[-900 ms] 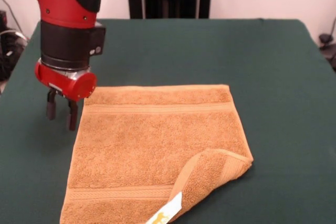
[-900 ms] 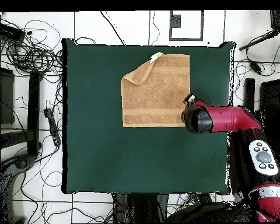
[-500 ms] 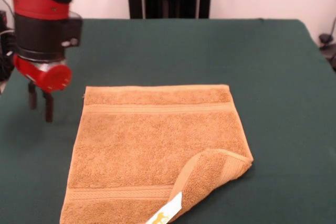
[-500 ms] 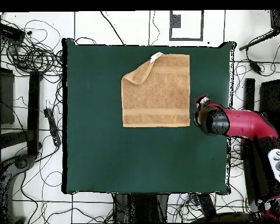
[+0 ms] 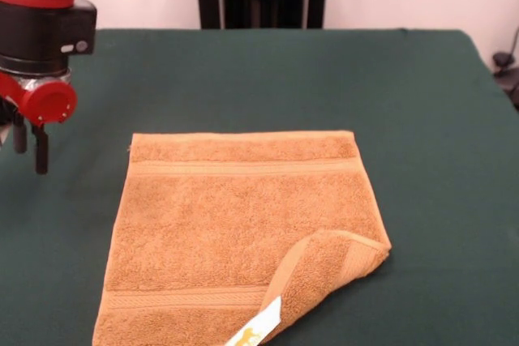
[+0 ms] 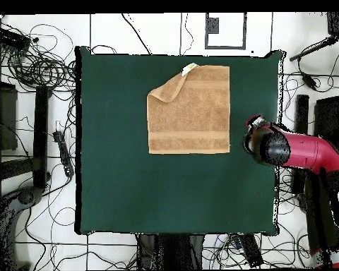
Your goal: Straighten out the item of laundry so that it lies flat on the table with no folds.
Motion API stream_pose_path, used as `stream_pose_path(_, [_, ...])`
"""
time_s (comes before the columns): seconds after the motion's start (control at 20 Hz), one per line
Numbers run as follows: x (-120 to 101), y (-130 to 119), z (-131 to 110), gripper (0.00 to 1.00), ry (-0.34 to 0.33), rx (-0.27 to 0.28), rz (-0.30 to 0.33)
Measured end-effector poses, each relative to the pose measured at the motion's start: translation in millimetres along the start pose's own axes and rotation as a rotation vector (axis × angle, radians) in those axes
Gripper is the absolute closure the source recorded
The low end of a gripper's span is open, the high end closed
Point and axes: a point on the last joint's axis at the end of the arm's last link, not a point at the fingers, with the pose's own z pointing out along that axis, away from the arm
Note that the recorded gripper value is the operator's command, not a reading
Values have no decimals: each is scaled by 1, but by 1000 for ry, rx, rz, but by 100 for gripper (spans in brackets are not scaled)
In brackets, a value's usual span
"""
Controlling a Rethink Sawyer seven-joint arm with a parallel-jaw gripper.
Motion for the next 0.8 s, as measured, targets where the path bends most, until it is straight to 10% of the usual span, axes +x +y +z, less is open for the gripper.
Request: stream_pose_path(0.8, [-1, 12, -5, 0, 24, -17, 66])
